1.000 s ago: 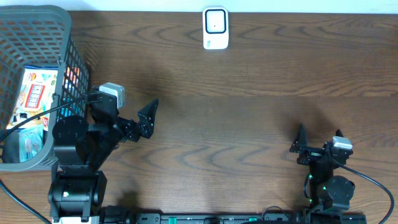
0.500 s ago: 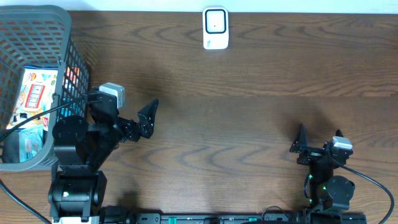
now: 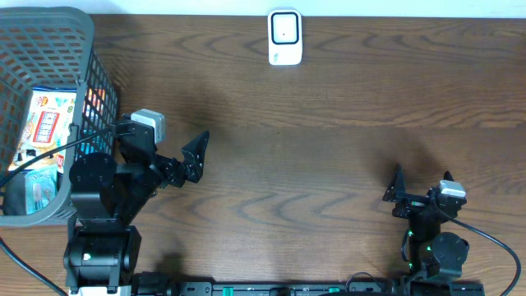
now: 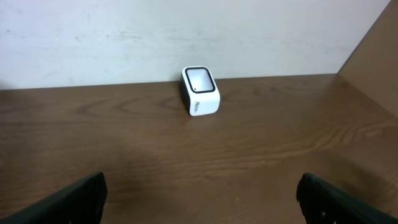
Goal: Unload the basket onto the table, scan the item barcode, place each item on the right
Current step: 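Raise the left gripper and move it toward the basket, then reach into the basket and grasp the green wipes pack with left gripper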
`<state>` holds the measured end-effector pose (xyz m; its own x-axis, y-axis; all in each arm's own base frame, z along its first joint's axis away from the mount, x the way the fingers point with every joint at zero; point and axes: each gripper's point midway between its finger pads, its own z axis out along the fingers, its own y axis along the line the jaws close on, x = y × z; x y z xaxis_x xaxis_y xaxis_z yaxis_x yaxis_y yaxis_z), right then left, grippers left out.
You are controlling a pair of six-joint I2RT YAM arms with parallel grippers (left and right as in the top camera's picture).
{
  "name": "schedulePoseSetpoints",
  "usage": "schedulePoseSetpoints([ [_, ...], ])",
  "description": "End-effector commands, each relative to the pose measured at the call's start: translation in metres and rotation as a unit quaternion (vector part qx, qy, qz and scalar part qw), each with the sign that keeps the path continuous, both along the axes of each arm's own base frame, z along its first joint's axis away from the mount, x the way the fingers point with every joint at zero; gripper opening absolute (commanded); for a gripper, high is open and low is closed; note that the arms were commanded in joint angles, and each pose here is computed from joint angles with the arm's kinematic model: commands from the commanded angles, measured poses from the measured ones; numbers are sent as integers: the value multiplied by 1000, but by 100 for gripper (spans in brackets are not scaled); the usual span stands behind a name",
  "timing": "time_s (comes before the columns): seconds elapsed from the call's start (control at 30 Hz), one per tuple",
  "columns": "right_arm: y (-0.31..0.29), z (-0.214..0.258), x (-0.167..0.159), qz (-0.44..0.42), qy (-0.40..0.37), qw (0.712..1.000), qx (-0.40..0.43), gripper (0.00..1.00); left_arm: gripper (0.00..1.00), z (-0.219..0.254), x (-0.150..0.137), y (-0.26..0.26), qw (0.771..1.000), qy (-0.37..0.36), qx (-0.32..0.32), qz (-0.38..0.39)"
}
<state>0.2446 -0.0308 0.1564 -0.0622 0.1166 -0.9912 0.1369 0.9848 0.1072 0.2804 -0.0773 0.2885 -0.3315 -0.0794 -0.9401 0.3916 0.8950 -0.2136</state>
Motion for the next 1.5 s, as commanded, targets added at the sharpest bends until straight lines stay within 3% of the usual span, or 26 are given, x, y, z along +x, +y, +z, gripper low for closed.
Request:
schedulePoseSetpoints([
  [0.0, -2, -2, 0, -3, 4, 1000, -6, 99, 98, 21, -2, -2, 1000, -27, 5, -7],
  [0.37, -2, -2, 0, -3, 4, 1000, -6, 99, 98, 58, 9, 34, 991, -79, 38, 100],
  [0.57, -2, -2, 0, -3, 4, 1000, -6, 99, 98, 110, 11, 75, 962, -154, 49, 219],
  [0.77, -2, -2, 0, -4, 4, 1000, -6, 99, 98, 123, 13, 97, 937, -184, 118, 273],
  [0.93, -2, -2, 0, -3, 4, 1000, -6, 99, 98, 126, 12, 145, 893, -164, 146, 394],
  [1.17, -2, -2, 0, -3, 4, 1000, -6, 99, 97, 134, 14, 205, 847, -137, 165, 486],
  [1.37, -2, -2, 0, -3, 4, 1000, -6, 99, 98, 117, 13, 259, 818, -76, 142, 553],
  [1.47, -2, -2, 0, -3, 4, 1000, -6, 99, 98, 90, 15, 280, 819, -22, 121, 561],
])
